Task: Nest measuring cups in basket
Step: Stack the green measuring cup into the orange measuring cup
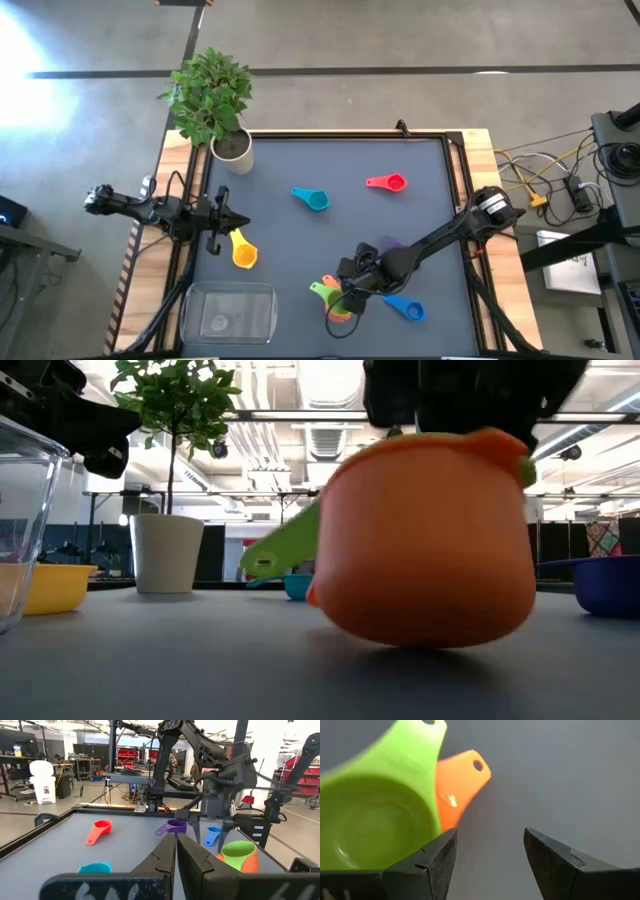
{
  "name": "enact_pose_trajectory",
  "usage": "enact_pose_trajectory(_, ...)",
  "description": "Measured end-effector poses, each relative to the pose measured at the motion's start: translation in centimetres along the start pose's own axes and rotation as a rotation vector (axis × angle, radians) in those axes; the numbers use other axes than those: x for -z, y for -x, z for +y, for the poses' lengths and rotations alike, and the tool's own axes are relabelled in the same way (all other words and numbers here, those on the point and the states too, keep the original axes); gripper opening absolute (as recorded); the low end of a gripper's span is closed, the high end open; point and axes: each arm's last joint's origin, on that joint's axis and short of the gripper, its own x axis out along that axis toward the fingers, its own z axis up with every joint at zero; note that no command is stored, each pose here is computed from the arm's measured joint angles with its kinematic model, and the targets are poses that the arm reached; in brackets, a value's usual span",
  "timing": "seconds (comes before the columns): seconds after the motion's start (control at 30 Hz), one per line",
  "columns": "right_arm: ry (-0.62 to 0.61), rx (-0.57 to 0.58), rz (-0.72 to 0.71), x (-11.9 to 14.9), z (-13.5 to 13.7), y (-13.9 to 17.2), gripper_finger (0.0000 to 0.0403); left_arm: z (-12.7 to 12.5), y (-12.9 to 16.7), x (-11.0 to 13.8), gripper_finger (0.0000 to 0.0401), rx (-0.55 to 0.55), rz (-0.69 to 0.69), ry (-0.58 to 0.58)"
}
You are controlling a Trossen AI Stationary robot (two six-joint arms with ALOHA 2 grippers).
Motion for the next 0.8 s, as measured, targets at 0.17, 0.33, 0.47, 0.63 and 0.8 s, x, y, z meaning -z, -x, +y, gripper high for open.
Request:
enact_pose_trajectory(0.17,-0.002,-0.021,-0.028,-0.7,0.2,0.9,0.0240,0.0,0.0,0.0,0.0000,0.000,0.000,0.000)
enact_pose_trajectory(0.33,-0.003,-0.054,-0.041,-1.3,0.6,1.5,0.0247,0.0,0.0,0.0,0.0000,0.000,0.000,0.000)
enact_pose_trajectory(0.47,-0.012,-0.130,-0.031,-1.5,1.0,1.7,0.0247,0.0,0.0,0.0,0.0000,0.000,0.000,0.000)
enact_pose_trajectory(0.63,0.022,-0.178,-0.019,-1.3,1.5,1.6,0.0247,0.0,0.0,0.0,0.0000,0.000,0.000,0.000)
enact_pose_trajectory(0.8,0.100,-0.160,-0.026,-1.0,1.8,0.4,0.0247,0.0,0.0,0.0,0.0000,0.000,0.000,0.000)
